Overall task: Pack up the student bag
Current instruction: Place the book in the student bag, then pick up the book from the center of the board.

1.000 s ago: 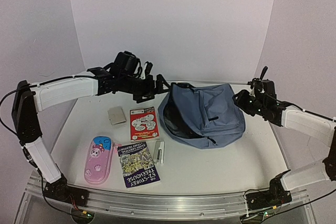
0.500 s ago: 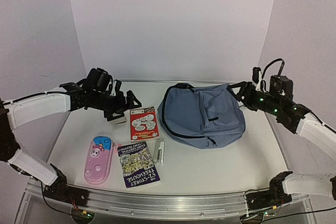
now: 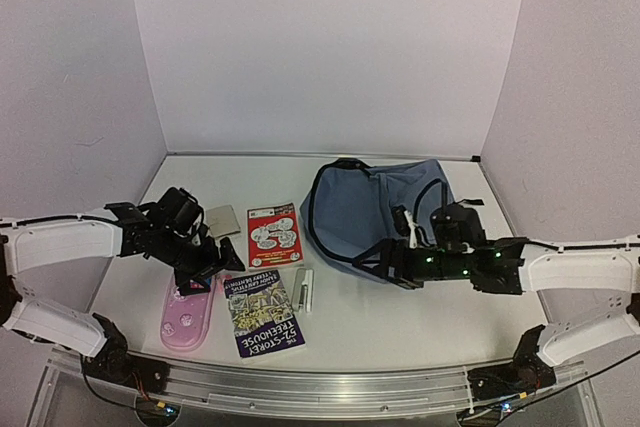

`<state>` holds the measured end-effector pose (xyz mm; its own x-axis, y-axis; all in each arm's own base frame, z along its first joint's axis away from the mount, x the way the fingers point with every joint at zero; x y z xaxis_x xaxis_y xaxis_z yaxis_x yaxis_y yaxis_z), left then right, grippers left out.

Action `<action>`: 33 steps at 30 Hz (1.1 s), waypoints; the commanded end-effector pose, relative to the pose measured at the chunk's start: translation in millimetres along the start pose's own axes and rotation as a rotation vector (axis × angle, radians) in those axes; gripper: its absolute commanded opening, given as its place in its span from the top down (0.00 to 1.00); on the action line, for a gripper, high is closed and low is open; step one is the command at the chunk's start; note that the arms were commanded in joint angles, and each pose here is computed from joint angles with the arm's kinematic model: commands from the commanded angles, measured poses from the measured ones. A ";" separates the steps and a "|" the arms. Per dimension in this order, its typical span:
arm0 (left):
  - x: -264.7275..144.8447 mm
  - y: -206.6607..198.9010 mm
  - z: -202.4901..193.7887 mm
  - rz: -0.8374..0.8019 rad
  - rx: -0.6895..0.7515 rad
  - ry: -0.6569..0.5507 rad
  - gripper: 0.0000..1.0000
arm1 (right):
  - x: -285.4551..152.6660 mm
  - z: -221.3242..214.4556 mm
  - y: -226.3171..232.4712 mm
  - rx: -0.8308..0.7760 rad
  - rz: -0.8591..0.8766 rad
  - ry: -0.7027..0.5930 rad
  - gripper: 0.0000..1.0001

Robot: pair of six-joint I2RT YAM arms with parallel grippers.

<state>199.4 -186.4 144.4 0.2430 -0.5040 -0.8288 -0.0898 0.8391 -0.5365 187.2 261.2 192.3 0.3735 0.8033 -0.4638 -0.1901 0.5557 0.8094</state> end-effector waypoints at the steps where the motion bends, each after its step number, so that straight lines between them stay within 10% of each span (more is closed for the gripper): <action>1: 10.6 -1.2 -20.7 -0.017 -0.044 0.049 0.01 | 29.7 -19.9 18.3 0.010 0.042 0.018 0.27; 15: 42.8 12.8 -42.8 -0.021 -0.084 0.086 0.05 | 125.2 -96.9 20.6 0.029 0.027 0.228 0.30; 33: 66.2 32.6 -53.4 0.028 -0.115 0.136 0.56 | 173.0 -126.0 -0.4 0.108 0.029 0.342 0.35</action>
<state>164.4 -204.3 72.6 0.1171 -0.5064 -0.8543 -0.1832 0.8345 -0.5197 139.5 411.4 64.5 0.0783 0.8122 -0.5781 -0.1156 0.5834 0.8039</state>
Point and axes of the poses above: each gripper's point midway between its finger pads, its own x axis out along the fingers, its own y axis along the line the jaws close on, z = x × y, the point moved 6 cm from there along -x, back along the fingers, and after that the axes turned 7 degrees about x, right-handed, at the moved point
